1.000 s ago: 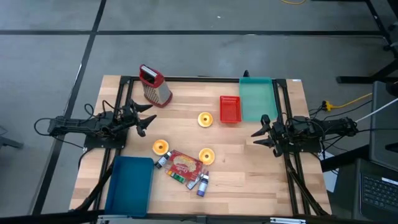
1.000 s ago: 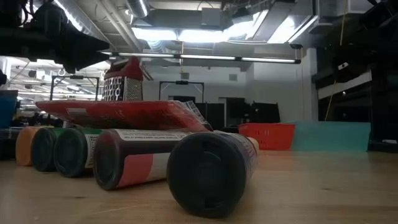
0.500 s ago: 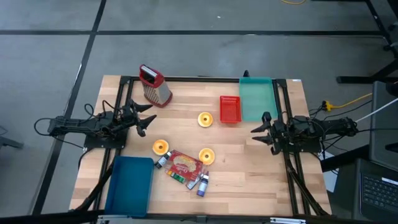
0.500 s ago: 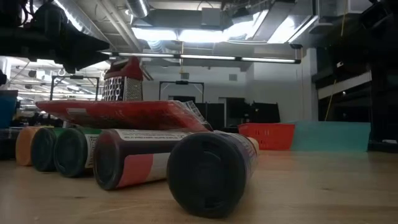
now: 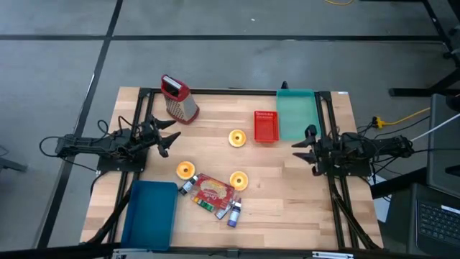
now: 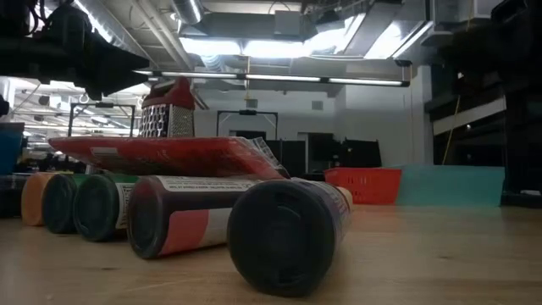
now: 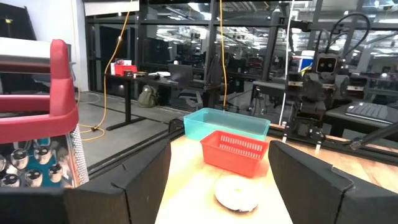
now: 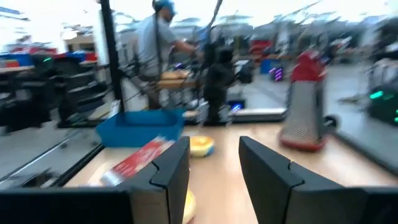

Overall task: Pick & Place Food Item
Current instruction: Put the red popcorn bag into the blue bin

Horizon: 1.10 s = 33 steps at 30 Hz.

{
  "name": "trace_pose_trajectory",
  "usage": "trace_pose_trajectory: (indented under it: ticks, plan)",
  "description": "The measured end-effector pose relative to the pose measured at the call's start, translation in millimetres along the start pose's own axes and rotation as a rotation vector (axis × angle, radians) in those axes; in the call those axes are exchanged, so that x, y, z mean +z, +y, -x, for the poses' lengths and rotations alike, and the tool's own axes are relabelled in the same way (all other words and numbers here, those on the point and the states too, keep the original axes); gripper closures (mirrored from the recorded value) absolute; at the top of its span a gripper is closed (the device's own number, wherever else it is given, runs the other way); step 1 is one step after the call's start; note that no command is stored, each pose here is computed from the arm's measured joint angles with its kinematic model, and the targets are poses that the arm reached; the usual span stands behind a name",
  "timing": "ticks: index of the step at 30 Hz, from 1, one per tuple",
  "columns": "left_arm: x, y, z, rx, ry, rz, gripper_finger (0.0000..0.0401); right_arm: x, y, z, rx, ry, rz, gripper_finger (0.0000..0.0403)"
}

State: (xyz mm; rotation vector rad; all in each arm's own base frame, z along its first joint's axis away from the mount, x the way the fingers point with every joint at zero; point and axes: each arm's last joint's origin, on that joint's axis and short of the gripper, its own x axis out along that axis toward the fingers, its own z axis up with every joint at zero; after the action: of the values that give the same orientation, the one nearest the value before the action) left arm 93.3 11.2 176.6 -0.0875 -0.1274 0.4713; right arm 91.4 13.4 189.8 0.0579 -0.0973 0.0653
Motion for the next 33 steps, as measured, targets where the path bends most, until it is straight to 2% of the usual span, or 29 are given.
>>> trace_pose_trajectory:
  ticks: [3, 10, 12, 14, 18, 24, 30, 33]
  plan:
    - [0.1, 0.0, 0.0, 0.0, 0.0, 0.0, 0.0134, 4.2, -2.8, 0.2, -0.099, -0.046, -0.004, 0.0261]
    - [0.4, 0.3, 0.0, 0.012, -0.004, -0.037, 0.0134, 11.0, -13.7, 4.2, -0.498, -0.137, -0.071, 0.0261]
    - [0.6, 0.6, 0.0, 0.023, -0.006, -0.063, 0.0134, 10.6, -15.4, 5.2, -0.566, -0.145, -0.105, 0.0261]
    - [0.8, 0.7, 0.0, 0.024, -0.007, -0.074, 0.0134, 10.6, -15.0, 4.9, -0.546, -0.15, -0.125, 0.0261]
    - [1.9, 0.6, 0.0, 0.022, -0.018, -0.05, 0.0134, 10.8, -12.0, 3.3, -0.43, -0.142, -0.116, 0.0261]
    - [7.0, -2.2, 0.3, -0.069, -0.064, 0.016, 0.0134, 10.7, -12.0, 3.3, -0.428, -0.146, -0.135, 0.0261]
    - [7.7, -6.2, 0.9, -0.209, -0.067, 0.016, 0.0134, 9.1, -11.8, 1.5, -0.43, -0.127, -0.135, 0.0261]
    - [7.7, -6.6, 1.0, -0.225, -0.062, 0.05, 0.0134, 8.6, -12.0, 1.0, -0.441, -0.122, -0.134, 0.0261]
